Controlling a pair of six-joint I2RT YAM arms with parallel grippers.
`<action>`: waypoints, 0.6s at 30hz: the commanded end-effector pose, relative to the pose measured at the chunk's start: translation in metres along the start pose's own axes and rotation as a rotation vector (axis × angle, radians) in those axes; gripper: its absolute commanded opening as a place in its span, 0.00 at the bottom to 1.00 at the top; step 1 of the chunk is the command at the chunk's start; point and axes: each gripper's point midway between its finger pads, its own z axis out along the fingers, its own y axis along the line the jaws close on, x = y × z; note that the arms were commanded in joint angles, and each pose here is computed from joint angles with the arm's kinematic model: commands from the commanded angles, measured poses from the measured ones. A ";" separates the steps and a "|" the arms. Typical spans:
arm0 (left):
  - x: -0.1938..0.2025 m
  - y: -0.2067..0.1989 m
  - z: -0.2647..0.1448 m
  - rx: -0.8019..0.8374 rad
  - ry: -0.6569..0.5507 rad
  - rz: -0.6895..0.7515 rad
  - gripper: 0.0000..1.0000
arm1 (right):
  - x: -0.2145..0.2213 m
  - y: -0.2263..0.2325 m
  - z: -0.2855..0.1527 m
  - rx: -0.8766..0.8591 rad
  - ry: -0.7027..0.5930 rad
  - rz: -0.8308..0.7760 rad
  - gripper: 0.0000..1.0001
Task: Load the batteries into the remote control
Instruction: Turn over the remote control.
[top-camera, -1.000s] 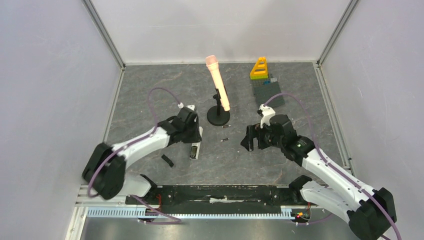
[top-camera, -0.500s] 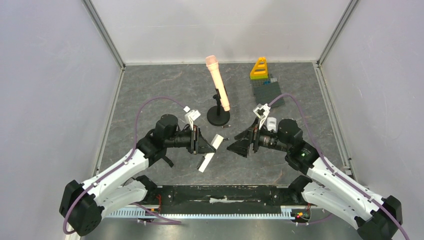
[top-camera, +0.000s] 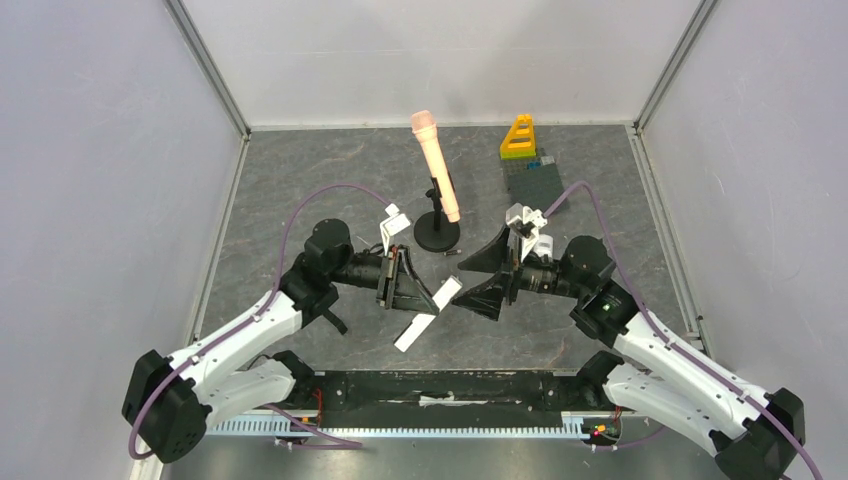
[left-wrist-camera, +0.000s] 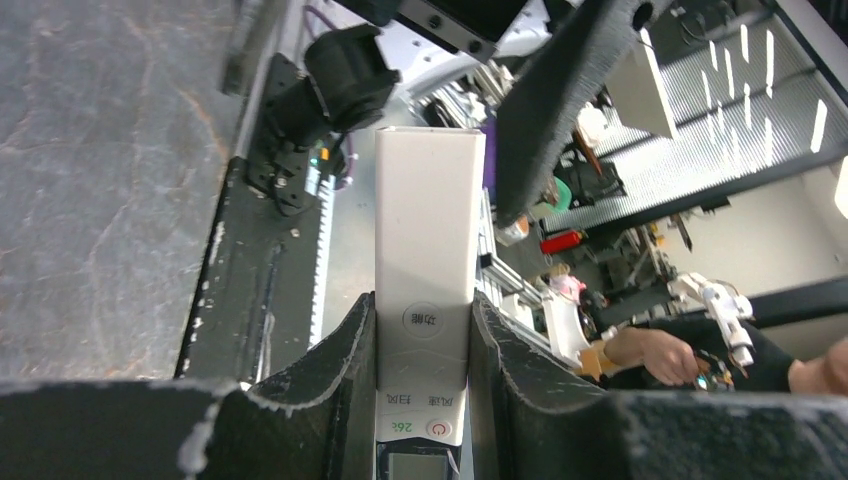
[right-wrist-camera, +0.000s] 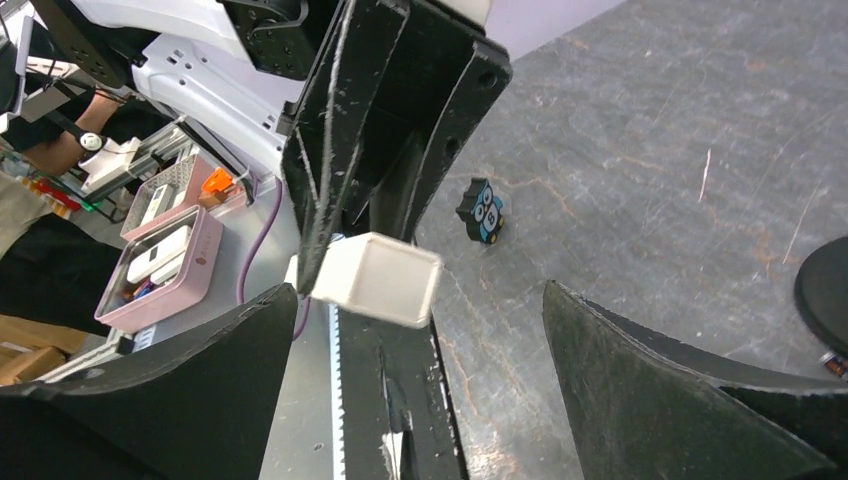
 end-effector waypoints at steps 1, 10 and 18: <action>-0.003 -0.046 -0.005 0.140 0.047 0.100 0.02 | -0.029 0.013 0.006 -0.050 -0.035 -0.106 0.95; 0.004 -0.047 -0.008 0.139 0.052 0.146 0.02 | -0.024 0.023 0.015 -0.126 -0.006 0.083 0.85; 0.006 -0.035 -0.004 0.117 0.093 0.121 0.02 | -0.004 0.015 0.021 -0.110 0.068 0.196 0.71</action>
